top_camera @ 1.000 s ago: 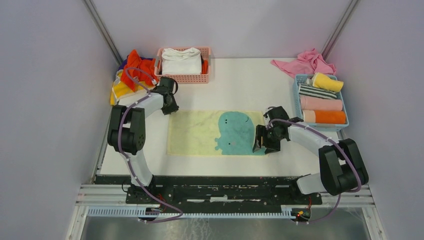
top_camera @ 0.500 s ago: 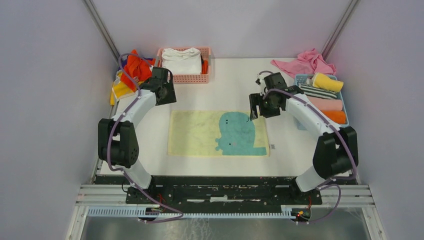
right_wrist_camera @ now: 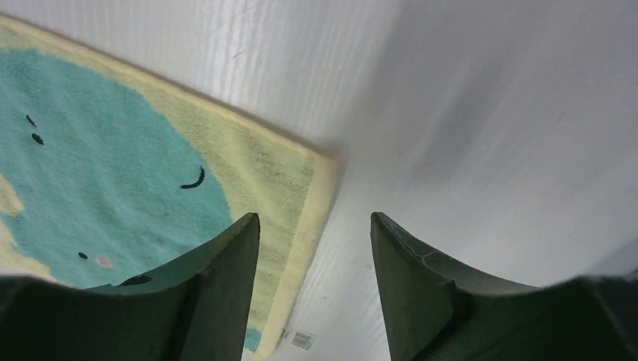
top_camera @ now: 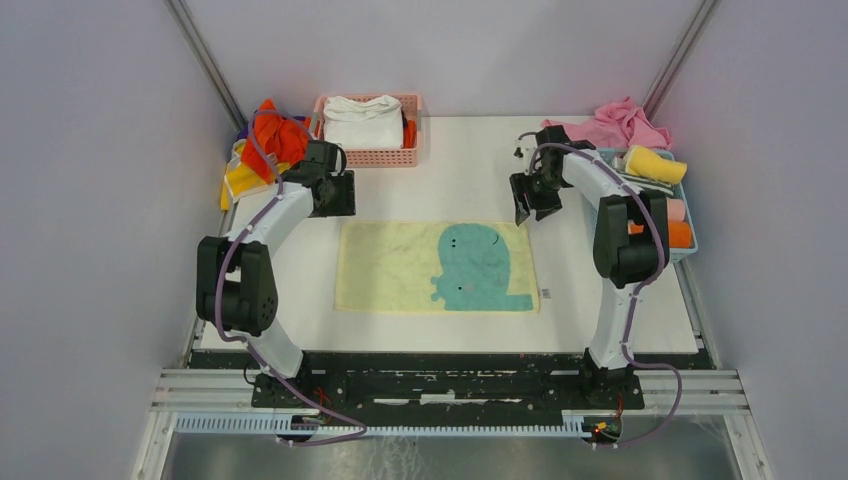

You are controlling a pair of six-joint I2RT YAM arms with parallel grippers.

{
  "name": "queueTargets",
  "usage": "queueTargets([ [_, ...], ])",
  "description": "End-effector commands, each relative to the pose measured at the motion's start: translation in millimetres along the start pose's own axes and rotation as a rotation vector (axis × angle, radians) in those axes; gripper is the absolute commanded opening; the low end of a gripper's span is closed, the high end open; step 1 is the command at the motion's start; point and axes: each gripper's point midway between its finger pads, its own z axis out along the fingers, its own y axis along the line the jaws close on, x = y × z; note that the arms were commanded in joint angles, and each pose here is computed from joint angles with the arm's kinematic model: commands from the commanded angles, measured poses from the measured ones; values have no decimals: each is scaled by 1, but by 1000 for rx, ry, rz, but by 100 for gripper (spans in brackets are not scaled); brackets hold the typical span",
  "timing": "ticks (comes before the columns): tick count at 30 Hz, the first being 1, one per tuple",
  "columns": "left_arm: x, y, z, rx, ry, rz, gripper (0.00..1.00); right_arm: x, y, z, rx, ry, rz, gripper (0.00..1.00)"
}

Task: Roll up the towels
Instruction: Fold the towel at the center of the board.

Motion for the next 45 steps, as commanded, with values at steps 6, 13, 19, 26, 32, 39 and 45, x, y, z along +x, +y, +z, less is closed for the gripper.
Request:
queueTargets([
  [6,-8,2,-2,-1,-17,55,76,-12,-1,15,-87,1,-16,61],
  [13,-5,1,1,2,-5,55,76,-2,-8,32,-71,53,-20,53],
  [19,-5,1,2,2,-2,54,76,11,-16,40,-27,94,-23,46],
  [26,-2,1,5,-1,11,57,76,4,-19,44,-16,82,-20,46],
  [32,3,2,12,-2,38,58,76,6,-22,50,-5,106,-20,38],
  [39,7,1,23,33,71,34,76,13,-32,50,67,114,-47,10],
  [45,5,10,43,43,123,-2,70,10,-32,44,137,85,-108,1],
])
